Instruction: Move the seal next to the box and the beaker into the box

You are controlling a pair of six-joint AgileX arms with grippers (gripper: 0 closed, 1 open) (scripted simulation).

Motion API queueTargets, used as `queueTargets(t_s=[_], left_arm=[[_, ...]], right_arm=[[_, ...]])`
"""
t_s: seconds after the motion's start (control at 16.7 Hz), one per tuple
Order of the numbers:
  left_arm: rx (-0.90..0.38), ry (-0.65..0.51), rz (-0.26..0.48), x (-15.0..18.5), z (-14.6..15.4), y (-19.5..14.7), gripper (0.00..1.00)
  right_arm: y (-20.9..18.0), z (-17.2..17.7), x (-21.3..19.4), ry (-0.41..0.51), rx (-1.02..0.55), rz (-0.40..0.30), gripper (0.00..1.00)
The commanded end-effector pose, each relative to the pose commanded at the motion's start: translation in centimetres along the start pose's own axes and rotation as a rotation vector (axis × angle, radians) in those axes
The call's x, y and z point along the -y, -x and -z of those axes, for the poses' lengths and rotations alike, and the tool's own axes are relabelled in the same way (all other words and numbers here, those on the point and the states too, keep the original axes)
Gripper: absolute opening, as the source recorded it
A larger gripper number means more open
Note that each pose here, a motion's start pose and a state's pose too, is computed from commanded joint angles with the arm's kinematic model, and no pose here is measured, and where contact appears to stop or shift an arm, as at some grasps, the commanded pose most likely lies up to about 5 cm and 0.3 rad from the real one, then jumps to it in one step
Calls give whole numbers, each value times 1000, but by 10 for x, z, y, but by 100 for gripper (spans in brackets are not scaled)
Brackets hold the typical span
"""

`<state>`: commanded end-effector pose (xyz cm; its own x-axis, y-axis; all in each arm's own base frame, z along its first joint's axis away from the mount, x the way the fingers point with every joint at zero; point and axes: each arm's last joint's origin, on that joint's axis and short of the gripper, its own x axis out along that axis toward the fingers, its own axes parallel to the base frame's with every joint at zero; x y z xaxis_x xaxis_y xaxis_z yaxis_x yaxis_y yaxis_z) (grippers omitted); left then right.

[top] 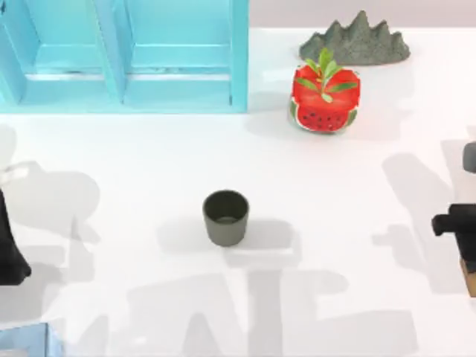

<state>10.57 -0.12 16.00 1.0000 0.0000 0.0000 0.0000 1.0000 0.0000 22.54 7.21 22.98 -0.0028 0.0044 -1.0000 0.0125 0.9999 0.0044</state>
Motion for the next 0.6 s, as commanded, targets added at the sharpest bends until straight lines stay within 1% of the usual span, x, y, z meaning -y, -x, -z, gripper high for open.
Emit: queueTargets(t_s=[0.36, 0.48, 0.6], left_arm=[[0, 0, 0, 0, 0, 0, 100], [0, 0, 0, 0, 0, 0, 100], [0, 0, 0, 0, 0, 0, 100]], right_arm=[[1, -3, 1, 1, -6, 3, 0], [5, -16, 1, -2, -13, 6, 0], [13, -37, 1, -3, -7, 5, 0]])
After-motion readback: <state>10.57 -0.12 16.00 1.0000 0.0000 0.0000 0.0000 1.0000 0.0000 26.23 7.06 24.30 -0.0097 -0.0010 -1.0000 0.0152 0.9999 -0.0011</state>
